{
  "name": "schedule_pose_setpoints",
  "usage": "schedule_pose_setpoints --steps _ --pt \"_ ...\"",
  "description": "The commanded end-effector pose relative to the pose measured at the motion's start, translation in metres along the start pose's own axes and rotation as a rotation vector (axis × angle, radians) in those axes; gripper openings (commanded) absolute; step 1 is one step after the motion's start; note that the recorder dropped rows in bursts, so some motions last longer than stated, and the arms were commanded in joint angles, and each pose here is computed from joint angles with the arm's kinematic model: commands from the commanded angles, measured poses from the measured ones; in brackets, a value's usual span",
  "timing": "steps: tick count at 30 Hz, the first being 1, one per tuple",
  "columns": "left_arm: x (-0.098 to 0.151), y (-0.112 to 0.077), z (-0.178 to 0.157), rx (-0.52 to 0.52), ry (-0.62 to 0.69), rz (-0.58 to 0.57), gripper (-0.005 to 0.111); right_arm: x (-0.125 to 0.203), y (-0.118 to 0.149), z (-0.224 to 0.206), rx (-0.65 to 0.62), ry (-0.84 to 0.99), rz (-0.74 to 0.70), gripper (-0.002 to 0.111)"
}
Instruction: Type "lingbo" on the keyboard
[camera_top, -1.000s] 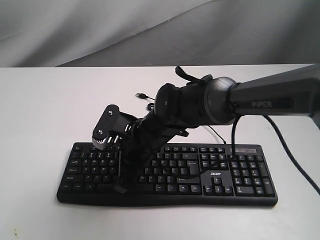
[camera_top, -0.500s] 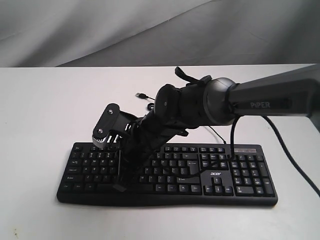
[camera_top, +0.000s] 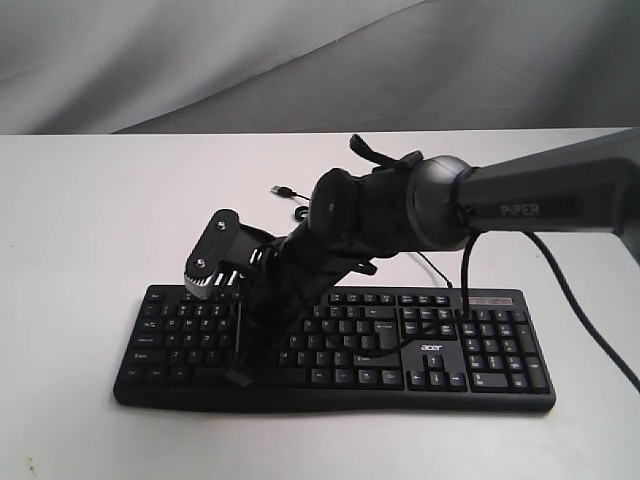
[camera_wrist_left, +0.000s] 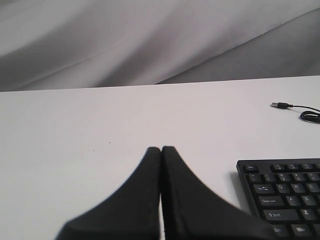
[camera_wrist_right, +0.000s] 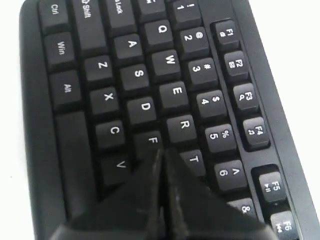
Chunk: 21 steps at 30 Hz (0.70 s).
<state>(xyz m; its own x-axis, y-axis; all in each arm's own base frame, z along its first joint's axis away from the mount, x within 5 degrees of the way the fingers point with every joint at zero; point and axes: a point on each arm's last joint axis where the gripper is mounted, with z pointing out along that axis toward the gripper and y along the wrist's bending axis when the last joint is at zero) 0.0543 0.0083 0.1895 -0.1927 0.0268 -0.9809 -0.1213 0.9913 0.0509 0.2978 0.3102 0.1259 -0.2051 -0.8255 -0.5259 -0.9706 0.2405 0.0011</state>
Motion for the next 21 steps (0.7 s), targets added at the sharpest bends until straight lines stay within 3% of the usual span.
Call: schedule_pose_setpoints --steps 1,8,21 --pt "0.000 0.000 0.000 -0.002 -0.011 -0.003 0.001 -0.008 0.005 -0.015 -0.016 -0.012 -0.017 0.000" --pt "0.000 0.000 0.000 -0.002 -0.011 -0.003 0.001 -0.004 0.011 -0.015 -0.080 0.034 0.012 0.000" --pt "0.000 0.000 0.000 -0.002 -0.011 -0.003 0.001 0.004 0.010 -0.006 -0.059 0.045 0.020 0.000"
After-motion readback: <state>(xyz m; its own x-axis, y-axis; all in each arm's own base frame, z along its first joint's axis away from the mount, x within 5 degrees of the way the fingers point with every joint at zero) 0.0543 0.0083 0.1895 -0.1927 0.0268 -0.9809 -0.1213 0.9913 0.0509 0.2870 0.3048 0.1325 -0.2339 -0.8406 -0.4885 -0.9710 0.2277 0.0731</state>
